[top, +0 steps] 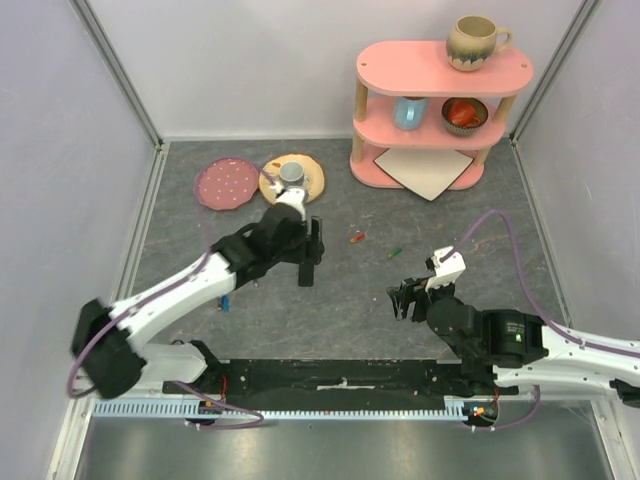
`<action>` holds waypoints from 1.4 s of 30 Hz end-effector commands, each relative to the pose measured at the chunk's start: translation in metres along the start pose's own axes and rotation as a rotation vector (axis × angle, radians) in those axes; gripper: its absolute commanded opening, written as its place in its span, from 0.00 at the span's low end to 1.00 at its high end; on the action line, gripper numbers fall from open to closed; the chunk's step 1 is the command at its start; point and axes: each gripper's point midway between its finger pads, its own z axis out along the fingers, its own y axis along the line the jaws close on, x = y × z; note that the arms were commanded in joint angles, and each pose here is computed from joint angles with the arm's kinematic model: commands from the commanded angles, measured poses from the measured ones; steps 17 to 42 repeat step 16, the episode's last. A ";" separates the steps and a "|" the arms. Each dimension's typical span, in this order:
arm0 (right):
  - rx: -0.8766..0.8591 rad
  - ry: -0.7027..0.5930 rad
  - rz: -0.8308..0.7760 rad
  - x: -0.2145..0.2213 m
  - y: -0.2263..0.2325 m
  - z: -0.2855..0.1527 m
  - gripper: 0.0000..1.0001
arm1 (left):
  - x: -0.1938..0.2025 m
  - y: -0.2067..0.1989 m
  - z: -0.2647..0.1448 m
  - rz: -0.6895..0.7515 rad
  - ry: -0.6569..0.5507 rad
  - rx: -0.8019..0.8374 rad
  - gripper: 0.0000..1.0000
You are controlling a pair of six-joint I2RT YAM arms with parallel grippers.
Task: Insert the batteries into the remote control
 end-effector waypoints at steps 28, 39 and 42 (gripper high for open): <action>0.039 -0.032 -0.035 -0.019 0.034 0.023 0.87 | 0.026 0.047 -0.079 -0.358 -0.291 0.078 0.99; 0.039 -0.032 -0.035 -0.019 0.034 0.023 0.87 | 0.026 0.047 -0.079 -0.358 -0.291 0.078 0.99; 0.039 -0.032 -0.035 -0.019 0.034 0.023 0.87 | 0.026 0.047 -0.079 -0.358 -0.291 0.078 0.99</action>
